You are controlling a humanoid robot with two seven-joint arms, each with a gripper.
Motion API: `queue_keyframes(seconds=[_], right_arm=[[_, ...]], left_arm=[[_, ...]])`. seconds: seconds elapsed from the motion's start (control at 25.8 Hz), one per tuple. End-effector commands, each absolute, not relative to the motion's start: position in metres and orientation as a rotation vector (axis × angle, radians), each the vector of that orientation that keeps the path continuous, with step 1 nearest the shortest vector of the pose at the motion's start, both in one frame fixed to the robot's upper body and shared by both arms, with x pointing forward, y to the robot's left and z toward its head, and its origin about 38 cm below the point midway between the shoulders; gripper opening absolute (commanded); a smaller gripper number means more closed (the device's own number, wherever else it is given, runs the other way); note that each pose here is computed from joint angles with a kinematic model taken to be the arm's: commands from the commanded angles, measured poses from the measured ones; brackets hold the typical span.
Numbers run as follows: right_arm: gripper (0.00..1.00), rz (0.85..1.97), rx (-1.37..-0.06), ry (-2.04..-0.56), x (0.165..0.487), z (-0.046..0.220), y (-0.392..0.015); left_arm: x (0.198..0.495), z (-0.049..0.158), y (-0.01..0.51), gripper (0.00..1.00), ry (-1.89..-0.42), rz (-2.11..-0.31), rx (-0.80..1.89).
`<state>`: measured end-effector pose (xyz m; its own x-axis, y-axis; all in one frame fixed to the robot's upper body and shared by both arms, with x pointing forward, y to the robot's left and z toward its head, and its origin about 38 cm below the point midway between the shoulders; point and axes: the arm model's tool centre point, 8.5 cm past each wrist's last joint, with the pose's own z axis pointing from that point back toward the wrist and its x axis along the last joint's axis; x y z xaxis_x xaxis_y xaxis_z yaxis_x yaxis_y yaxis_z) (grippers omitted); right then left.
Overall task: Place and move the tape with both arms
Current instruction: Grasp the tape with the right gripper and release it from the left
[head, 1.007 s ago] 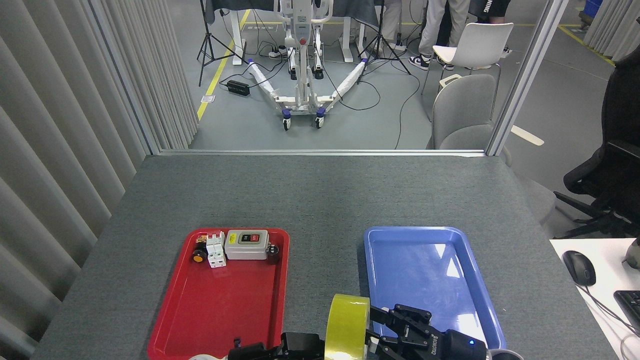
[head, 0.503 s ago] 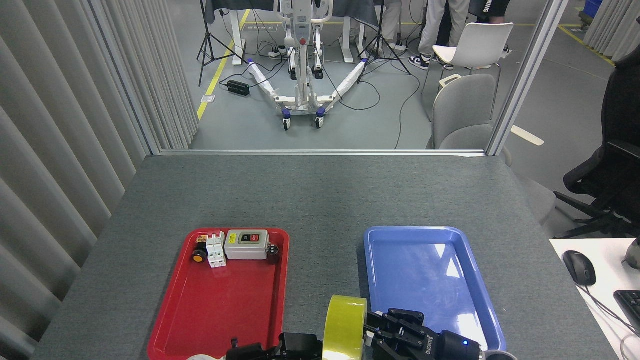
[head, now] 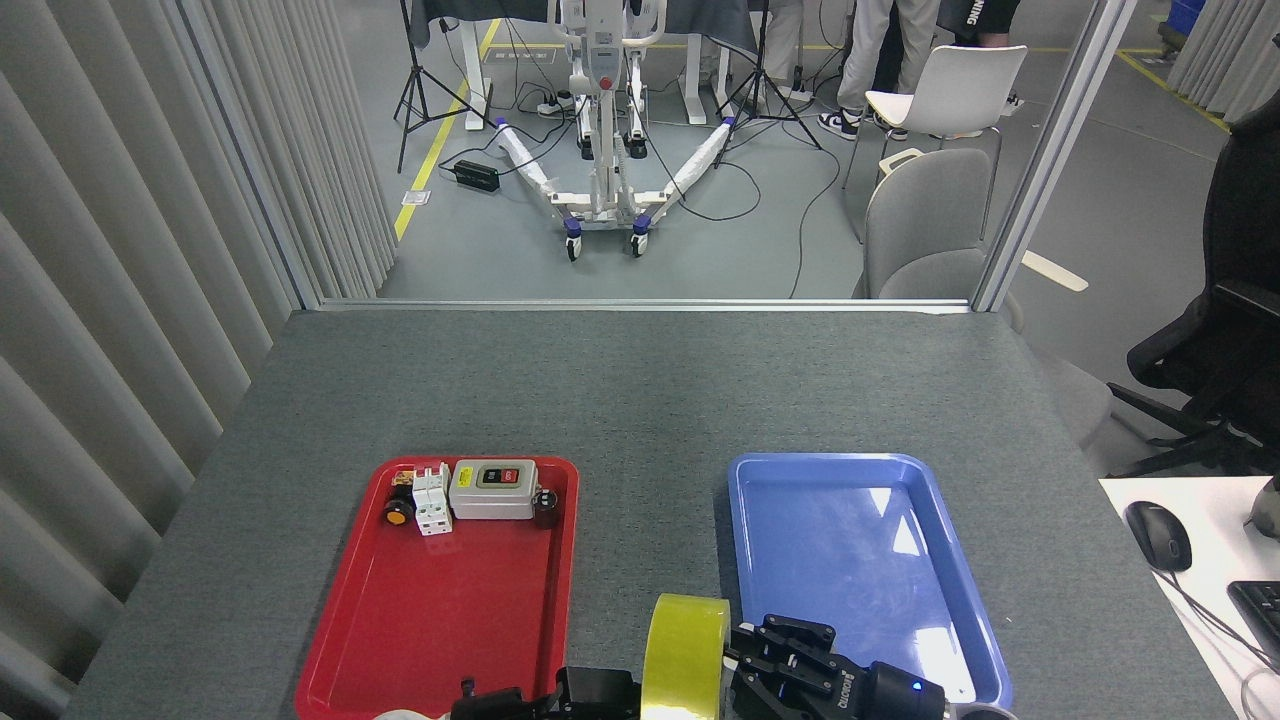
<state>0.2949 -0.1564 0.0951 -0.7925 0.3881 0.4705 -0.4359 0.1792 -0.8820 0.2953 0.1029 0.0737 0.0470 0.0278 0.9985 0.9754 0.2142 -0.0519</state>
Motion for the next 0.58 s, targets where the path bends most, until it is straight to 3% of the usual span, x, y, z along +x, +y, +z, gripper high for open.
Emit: queue_keyframes(seconds=[0.0,0.35,0.54], right_arm=[[0.28,1.685,0.049,-1.839,0.294,0.095,-0.155],[0.28,1.685,0.052,-1.840,0.294,0.095,-0.153],[0.28,1.692,0.045,-1.834,0.294,0.094,-0.150]], left_arm=[[0.295,0.073,0.104,0.00,-1.282,-1.002,-1.086],[0.299,0.067,0.112,0.00,-1.281,-1.016,-1.016],[0.301,0.065,0.118,0.19,-1.335,-1.038,-0.980]])
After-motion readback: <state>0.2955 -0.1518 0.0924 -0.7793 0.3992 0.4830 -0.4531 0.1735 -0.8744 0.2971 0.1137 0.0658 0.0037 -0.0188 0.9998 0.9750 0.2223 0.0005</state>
